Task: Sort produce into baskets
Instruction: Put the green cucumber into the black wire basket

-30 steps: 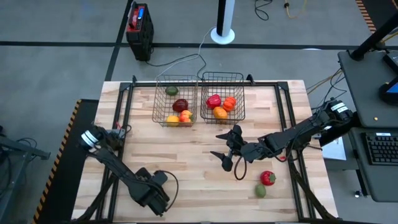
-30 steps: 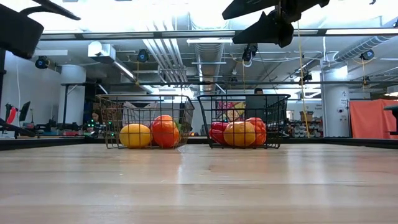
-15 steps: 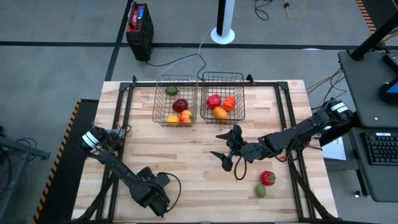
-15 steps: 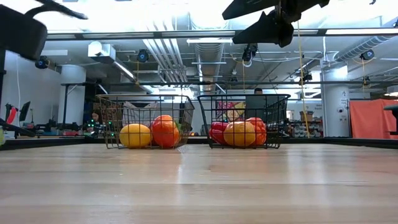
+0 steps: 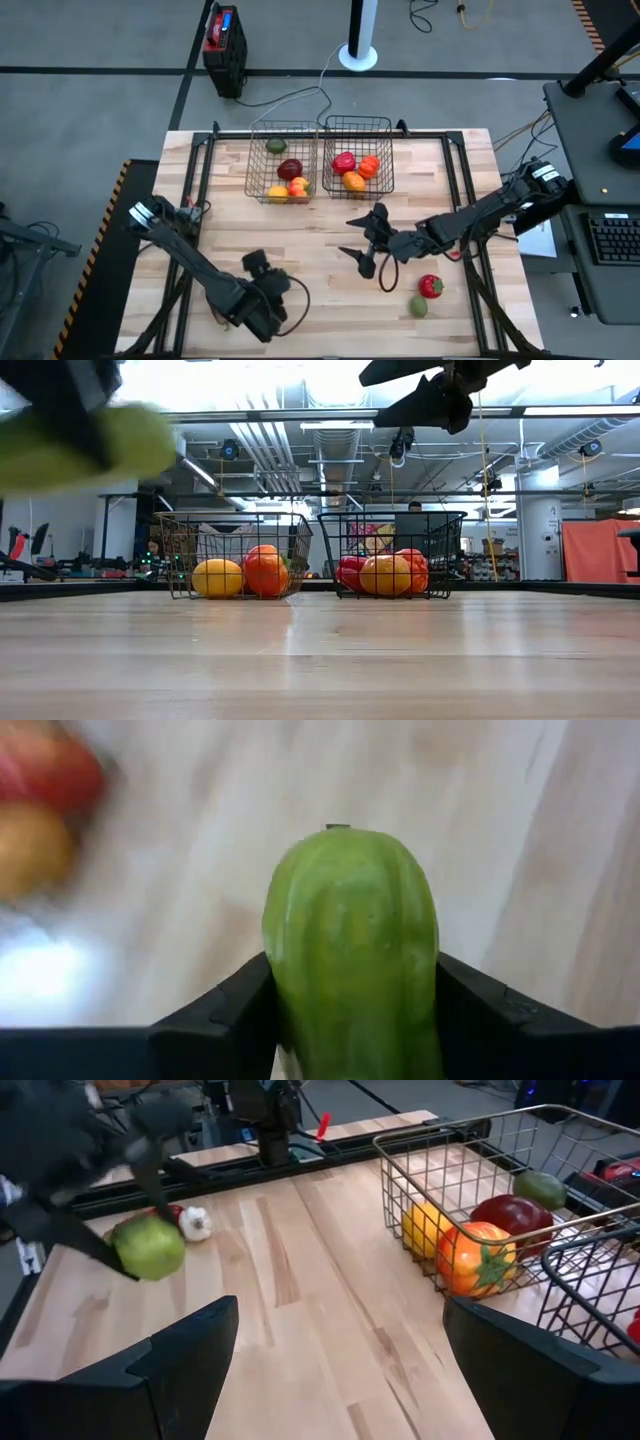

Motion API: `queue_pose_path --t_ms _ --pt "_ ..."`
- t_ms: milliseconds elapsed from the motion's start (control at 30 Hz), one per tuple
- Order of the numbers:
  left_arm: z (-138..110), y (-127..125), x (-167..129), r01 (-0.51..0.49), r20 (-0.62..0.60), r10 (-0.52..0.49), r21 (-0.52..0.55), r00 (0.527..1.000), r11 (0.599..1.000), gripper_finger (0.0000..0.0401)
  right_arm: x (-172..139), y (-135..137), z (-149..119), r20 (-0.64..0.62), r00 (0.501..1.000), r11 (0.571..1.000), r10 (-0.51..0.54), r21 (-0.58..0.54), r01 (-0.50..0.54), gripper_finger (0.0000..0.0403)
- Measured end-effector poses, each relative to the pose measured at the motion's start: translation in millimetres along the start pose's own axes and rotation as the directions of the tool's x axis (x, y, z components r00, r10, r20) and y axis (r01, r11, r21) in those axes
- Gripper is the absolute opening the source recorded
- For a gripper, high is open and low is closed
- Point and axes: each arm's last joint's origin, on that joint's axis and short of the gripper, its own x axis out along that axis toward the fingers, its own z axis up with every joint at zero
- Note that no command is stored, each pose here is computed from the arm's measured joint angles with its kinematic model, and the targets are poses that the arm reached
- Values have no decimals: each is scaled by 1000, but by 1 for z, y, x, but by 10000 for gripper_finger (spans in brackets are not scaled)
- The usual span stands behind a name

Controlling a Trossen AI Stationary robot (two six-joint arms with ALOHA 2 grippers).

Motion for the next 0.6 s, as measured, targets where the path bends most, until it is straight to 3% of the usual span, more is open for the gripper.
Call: queue_pose_path --t_ms 200,400,600 --pt "34 9 -35 -61 254 27 126 967 990 190 -6 9 -3 0 999 999 33 -16 -33 345" --pt "50 23 -67 -227 537 118 141 835 964 190 -21 27 -9 23 998 995 50 -82 -48 345" --pt "47 29 -68 -236 606 30 263 795 936 191 -27 47 -21 81 997 986 -1 -166 15 345"
